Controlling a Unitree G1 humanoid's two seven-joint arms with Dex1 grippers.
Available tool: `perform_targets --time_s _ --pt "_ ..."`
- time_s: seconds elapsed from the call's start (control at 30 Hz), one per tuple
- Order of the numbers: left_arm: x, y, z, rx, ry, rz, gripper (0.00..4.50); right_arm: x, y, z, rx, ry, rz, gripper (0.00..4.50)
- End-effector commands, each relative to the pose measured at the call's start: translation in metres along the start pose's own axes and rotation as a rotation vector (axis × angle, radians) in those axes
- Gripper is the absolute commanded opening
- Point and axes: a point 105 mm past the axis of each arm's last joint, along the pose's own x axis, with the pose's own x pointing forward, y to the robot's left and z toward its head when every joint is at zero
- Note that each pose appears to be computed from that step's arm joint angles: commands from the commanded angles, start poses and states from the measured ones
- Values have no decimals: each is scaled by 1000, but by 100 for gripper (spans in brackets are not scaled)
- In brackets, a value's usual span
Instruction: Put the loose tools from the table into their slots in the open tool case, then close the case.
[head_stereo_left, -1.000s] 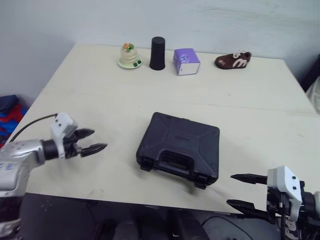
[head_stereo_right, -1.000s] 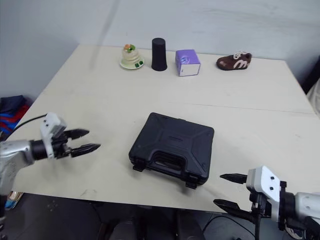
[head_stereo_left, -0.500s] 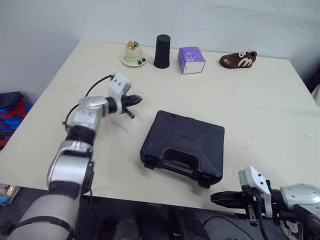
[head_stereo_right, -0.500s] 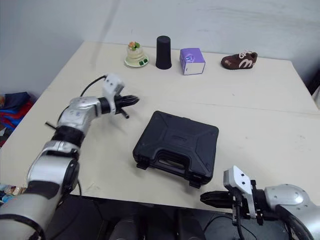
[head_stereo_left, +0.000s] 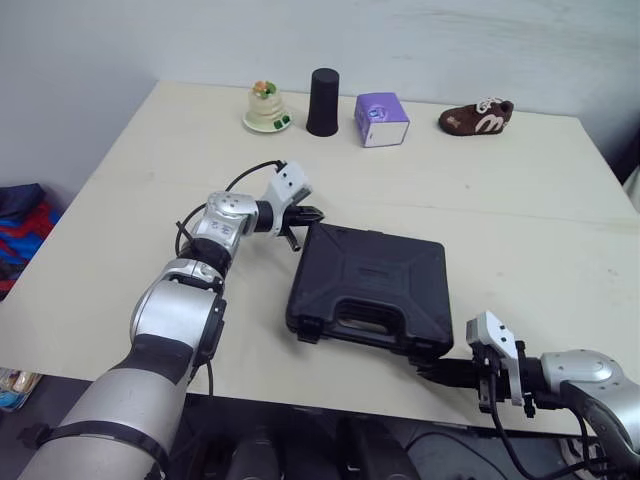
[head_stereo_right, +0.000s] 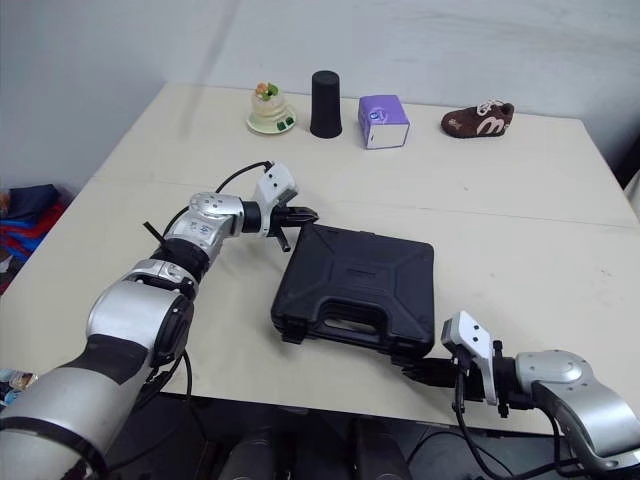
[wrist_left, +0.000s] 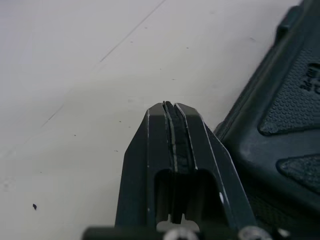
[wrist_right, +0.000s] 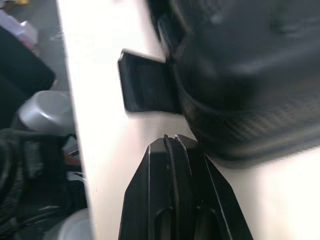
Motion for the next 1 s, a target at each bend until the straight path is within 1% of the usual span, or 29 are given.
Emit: perform_targets --time_s 0.03,0.1,0.23,0.47,0.57,0.63,0.7,0.83,0.9,0.93,1.0 --pt "1 -20 2 114 22 -171 2 -12 -8 9 -84 17 -13 0" --pt "-1 -26 -3 134 39 -227 2 -14 -10 9 -98 31 -13 0" --pt "-9 -30 -14 179 71 -276 2 -20 -21 10 -113 57 -27 0" --pt "-24 -42 -13 191 17 -387 2 -39 -47 14 -192 124 -141 0" --pt "-28 -59 -18 190 -16 -451 2 -38 -57 27 -228 98 -191 0" --pt "-32 -72 -22 203 -20 -483 2 -33 -55 32 -229 81 -187 0" --pt "-35 -77 -22 189 -22 -474 2 -30 -52 32 -234 86 -173 0" --pt "-45 -65 -26 174 19 -374 2 -39 -53 25 -260 145 -213 0" --pt "-50 -54 -19 172 37 -318 2 -49 -58 26 -289 190 -276 0" --pt "-52 -51 -10 151 25 -309 2 -54 -61 27 -308 211 -306 0" --pt "-55 -54 26 123 -46 -343 2 -68 -67 31 -310 233 -386 0"
